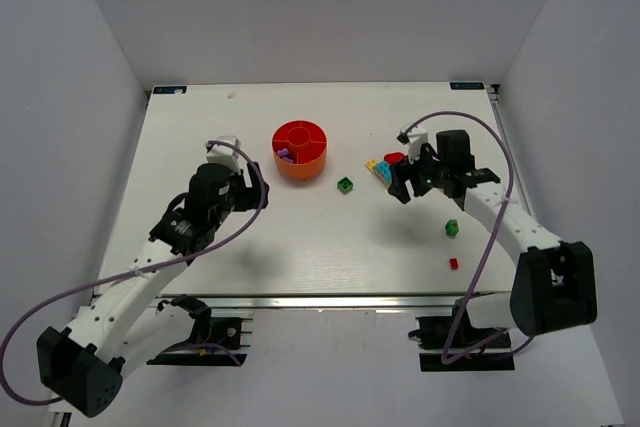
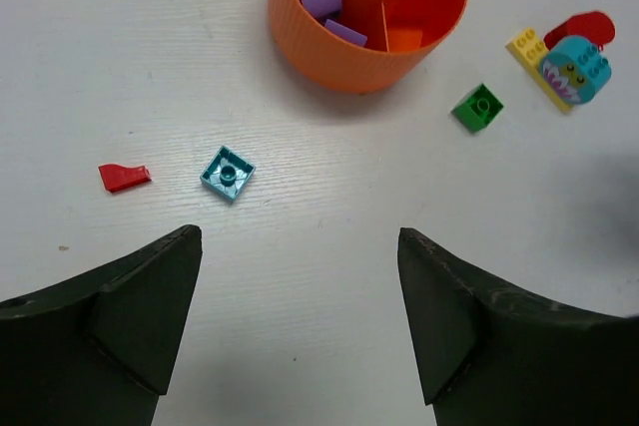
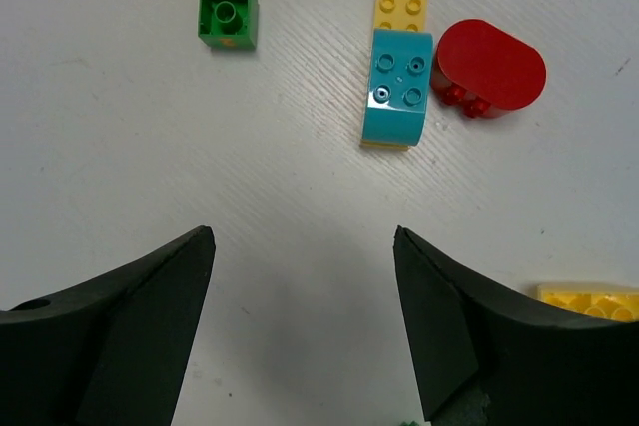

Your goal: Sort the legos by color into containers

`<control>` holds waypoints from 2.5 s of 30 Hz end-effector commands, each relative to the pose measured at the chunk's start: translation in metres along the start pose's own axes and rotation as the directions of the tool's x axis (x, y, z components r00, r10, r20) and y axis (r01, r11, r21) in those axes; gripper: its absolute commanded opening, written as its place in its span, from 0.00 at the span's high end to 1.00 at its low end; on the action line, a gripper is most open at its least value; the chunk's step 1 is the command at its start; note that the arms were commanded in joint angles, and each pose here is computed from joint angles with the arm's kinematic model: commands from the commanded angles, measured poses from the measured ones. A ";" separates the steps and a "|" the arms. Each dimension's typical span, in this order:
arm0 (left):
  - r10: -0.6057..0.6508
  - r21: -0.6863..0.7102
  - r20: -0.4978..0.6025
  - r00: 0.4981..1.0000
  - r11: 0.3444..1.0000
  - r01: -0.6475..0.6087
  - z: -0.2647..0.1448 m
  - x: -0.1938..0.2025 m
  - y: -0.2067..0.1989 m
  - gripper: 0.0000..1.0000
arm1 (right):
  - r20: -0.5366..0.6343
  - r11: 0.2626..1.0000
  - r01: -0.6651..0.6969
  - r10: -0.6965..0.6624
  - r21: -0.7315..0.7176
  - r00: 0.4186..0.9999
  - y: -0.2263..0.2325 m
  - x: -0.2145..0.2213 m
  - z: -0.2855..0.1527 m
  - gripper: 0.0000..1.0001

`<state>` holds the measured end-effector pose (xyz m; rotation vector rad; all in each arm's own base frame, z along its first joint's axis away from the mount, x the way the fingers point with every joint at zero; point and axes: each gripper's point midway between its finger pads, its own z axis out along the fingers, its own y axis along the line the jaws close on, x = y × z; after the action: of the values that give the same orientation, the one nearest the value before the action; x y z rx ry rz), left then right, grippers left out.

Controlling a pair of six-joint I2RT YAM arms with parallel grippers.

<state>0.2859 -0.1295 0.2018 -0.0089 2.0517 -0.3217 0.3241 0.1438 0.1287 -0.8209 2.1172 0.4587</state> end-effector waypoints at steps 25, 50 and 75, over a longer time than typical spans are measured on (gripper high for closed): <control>0.130 0.118 0.078 0.989 0.983 -0.138 -0.019 0.011 -0.003 0.10 | -0.217 1.000 0.016 -0.021 -0.026 0.976 -0.053 0.000 0.103 0.32; -0.161 0.797 -0.041 0.986 0.591 0.129 -0.043 -0.013 -0.155 0.02 | 0.308 0.743 0.382 -0.245 -0.550 0.919 0.102 -0.075 -0.042 1.00; -0.116 0.735 -0.348 0.930 0.583 0.347 -0.018 0.004 -0.200 0.10 | 0.448 0.691 0.624 -0.457 -0.365 0.768 0.151 -0.082 -0.063 1.00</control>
<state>0.2427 -0.3153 0.2392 0.2985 2.0051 -1.4818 0.2125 0.2393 0.2166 -1.5425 1.3949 0.8037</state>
